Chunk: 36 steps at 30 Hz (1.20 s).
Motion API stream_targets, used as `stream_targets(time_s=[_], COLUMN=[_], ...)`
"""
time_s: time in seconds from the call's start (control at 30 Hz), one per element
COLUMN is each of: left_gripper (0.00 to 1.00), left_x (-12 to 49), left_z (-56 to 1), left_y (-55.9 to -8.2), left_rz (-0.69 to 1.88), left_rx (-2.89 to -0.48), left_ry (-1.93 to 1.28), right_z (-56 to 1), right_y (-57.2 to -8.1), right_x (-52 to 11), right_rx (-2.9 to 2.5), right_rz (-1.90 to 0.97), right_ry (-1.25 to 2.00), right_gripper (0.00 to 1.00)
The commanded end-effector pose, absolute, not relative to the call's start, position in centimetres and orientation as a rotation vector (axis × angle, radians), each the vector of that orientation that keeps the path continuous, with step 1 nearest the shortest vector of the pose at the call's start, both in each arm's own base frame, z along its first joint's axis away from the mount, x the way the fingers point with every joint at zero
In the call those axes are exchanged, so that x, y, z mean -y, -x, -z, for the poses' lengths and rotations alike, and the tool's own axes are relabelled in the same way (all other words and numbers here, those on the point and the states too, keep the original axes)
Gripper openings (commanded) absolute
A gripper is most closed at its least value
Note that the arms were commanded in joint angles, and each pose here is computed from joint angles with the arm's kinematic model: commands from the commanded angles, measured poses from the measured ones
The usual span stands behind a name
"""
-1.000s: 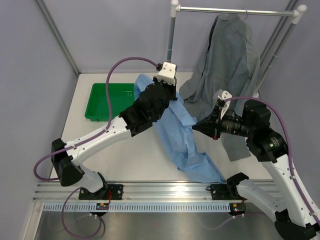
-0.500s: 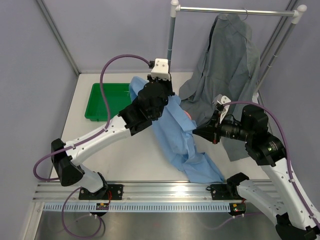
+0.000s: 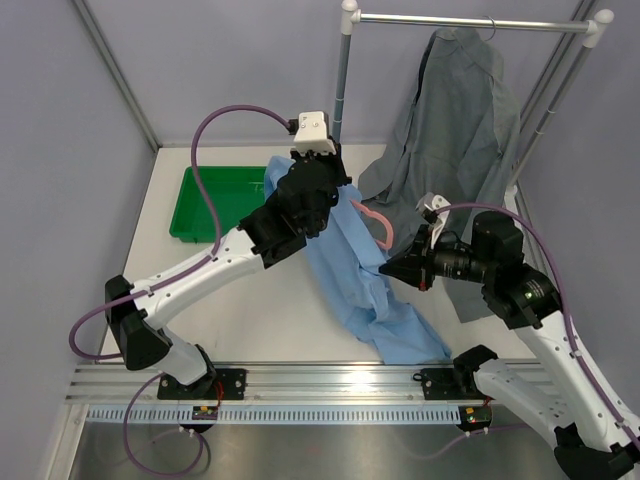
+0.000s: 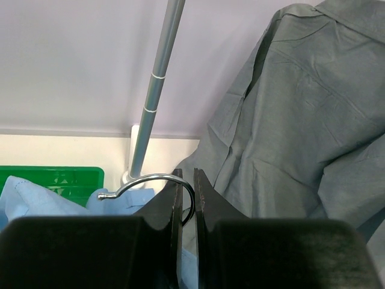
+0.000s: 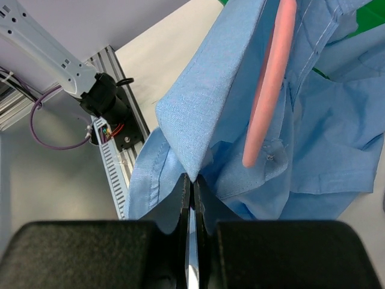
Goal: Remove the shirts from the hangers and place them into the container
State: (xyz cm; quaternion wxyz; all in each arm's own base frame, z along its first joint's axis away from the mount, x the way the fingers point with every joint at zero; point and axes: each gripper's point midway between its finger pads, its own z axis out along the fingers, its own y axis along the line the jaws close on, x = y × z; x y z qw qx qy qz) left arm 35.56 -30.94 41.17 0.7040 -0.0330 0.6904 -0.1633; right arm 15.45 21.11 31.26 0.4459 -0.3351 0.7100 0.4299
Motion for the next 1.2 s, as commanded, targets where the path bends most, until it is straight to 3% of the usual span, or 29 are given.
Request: stream_targets(time_s=[0.0, 0.23, 0.27, 0.7, 0.93, 1.17], left_gripper=[0.00, 0.00, 0.00, 0.00, 0.00, 0.00], left_x=[29.6, 30.3, 30.3, 32.4, 33.2, 35.0], left_z=[-46.9, -46.3, -46.2, -43.6, -43.0, -42.9], left_y=[-35.3, -34.2, -34.1, -32.9, -32.6, -31.7], left_rz=[0.498, 0.515, 0.515, 0.412, 0.356, 0.360], left_rx=[-1.395, -1.404, -1.405, -1.423, -1.420, -1.419], left_ry=[0.254, 0.219, 0.217, 0.072, 0.027, -0.019], right_z=[-30.4, -29.7, -29.6, -30.5, -32.8, -34.4], right_y=[-14.8, -15.1, -15.1, -14.5, -14.6, -16.3], right_x=[-21.7, -21.3, -21.2, -18.9, -17.9, -18.9], right_rx=[-1.802, -1.835, -1.841, -1.879, -1.845, -1.795], right_rz=[-1.122, -1.082, -1.082, -0.961, -0.902, -0.910], right_ry=[0.824, 0.760, 0.755, 0.673, 0.639, 0.638], right_gripper=[0.05, 0.21, 0.29, 0.83, 0.95, 0.95])
